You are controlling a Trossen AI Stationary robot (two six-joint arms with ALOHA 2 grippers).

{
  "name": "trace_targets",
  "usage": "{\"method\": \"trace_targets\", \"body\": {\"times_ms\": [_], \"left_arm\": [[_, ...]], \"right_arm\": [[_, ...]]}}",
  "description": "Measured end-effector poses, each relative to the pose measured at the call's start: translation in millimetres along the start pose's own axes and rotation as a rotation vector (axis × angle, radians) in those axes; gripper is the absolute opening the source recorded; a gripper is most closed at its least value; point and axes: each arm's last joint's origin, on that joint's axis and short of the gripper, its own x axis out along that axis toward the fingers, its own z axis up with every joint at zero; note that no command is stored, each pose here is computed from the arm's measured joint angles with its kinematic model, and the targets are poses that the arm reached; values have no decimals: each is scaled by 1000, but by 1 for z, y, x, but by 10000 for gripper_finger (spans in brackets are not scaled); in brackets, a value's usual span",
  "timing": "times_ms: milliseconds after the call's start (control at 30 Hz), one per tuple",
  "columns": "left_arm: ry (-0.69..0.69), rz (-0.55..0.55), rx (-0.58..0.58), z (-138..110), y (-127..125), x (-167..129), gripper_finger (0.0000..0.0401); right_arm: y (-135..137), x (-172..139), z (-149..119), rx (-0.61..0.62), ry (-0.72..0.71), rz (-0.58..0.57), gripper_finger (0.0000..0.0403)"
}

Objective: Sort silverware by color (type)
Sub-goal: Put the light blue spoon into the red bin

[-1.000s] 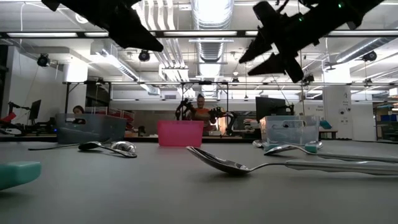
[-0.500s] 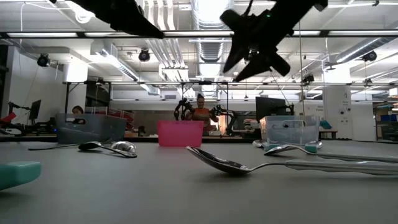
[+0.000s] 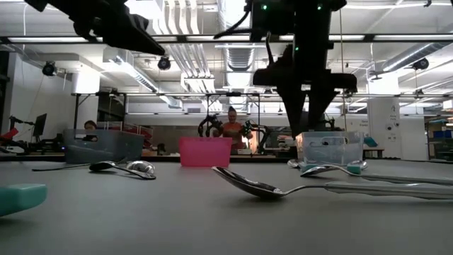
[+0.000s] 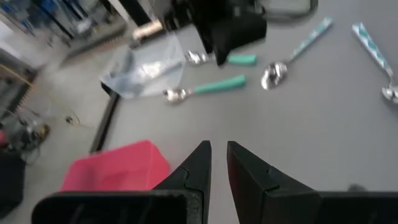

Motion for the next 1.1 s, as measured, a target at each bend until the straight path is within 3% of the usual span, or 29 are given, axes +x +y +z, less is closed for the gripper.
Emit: {"method": "trace_targets", "body": {"times_ms": [400,833,1100], "left_arm": [[-206,67,-47,-6,10,-36,34],[-218,72,-43,-12,9,-41,34],[-217,73,-36,-12,9,-40,34]], "right_arm": [[-8,47,19,63,49,-115,184],[-4,72,23,88,18,-110,182],[-3,77,23,113,4,-102,141]]}}
